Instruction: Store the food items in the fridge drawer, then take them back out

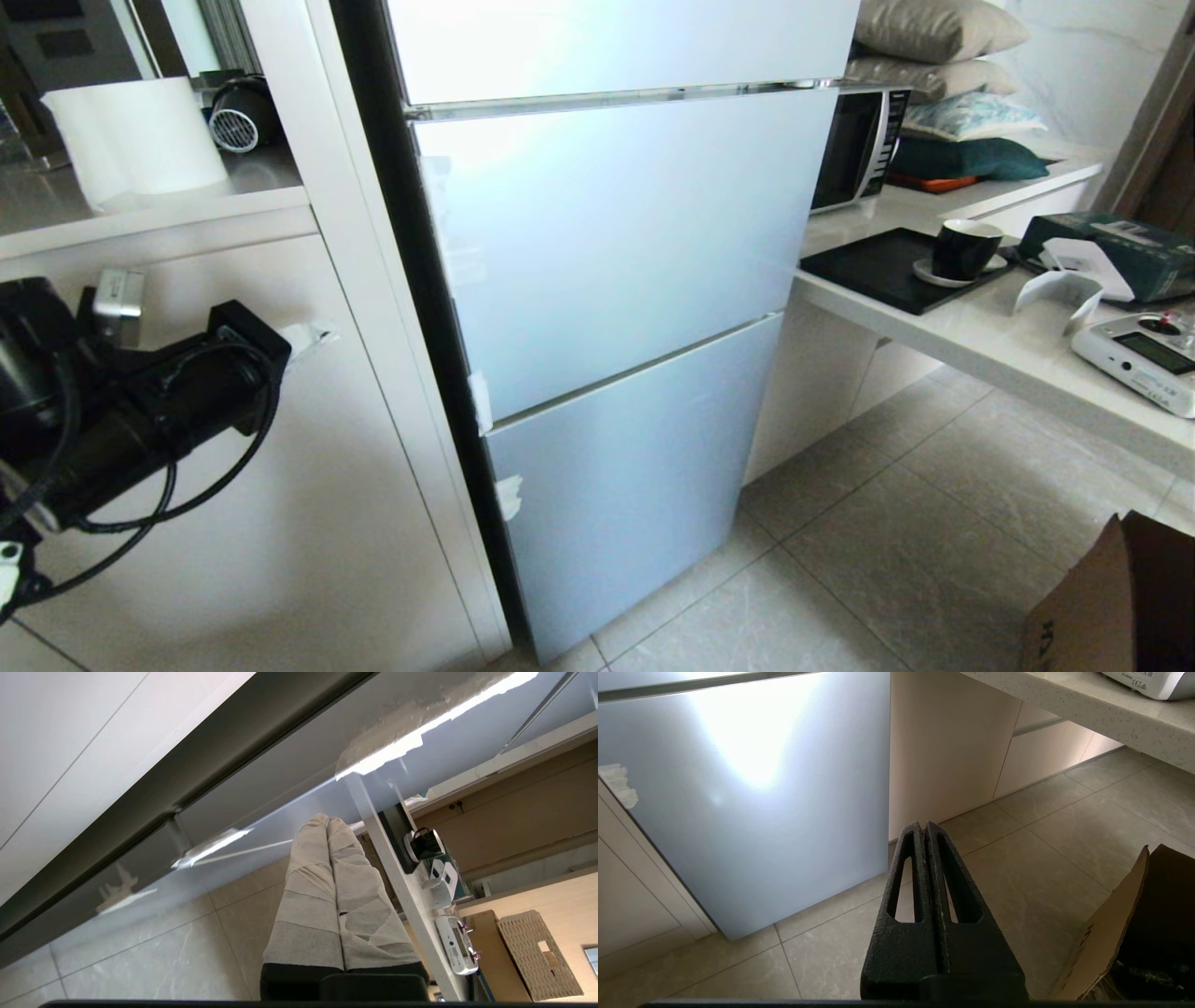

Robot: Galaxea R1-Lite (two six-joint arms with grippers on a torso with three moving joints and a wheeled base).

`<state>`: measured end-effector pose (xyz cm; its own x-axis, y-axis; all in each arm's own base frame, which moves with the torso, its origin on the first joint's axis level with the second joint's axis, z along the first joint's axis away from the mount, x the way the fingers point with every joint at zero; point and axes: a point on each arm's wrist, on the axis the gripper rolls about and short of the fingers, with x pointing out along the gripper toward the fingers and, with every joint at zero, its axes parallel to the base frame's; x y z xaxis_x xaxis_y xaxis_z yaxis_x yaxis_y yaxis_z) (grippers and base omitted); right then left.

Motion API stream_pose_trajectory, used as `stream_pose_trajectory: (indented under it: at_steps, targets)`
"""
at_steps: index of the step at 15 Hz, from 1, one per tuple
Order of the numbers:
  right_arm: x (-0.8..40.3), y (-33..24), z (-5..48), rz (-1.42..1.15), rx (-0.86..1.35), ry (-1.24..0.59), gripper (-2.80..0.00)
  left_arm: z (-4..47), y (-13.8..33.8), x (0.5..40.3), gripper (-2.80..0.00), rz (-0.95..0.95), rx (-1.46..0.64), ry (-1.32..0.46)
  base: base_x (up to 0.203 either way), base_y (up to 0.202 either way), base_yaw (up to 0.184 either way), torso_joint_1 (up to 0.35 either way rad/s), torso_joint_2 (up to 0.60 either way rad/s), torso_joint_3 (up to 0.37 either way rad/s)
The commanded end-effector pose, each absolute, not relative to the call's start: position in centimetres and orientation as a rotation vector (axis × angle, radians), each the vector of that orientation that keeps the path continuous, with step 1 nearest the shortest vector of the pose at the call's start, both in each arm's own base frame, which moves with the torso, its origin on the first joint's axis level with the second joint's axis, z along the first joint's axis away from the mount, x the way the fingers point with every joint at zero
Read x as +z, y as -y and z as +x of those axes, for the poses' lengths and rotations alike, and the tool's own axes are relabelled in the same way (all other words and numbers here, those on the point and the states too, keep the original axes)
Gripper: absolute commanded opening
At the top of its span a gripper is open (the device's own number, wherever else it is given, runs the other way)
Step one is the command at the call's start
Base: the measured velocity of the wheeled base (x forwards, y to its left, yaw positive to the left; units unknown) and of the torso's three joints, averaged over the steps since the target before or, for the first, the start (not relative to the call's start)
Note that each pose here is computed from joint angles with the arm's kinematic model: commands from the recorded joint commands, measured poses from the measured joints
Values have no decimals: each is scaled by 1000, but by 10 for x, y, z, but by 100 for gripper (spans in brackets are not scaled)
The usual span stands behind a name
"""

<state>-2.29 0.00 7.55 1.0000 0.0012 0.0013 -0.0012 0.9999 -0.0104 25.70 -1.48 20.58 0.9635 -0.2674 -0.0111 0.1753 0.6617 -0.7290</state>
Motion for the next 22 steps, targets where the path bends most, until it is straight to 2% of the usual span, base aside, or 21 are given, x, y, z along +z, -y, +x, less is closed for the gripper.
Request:
stream_pose_trajectory:
  at_steps: [1, 7, 13, 16, 22]
  targets:
    - [75, 0, -23, -11, 2, 2, -280, 271, 16, 207, -280, -819, -256, -116, 0, 0, 0, 0, 0, 0]
    - [75, 0, -23, -11, 2, 1, -280, 283, 36, 226, -280, -883, -342, -89, 0, 0, 0, 0, 0, 0]
    - [75, 0, -23, -11, 2, 2, -280, 319, 72, 233, -280, -915, -213, 39, 0, 0, 0, 0, 0, 0]
    - [75, 0, -23, -11, 2, 2, -280, 339, 85, 233, -280, -926, -204, 137, 0, 0, 0, 0, 0, 0]
    - [75, 0, -23, -11, 2, 0, -280, 348, 102, 239, -280, -945, -236, 196, 0, 0, 0, 0, 0, 0]
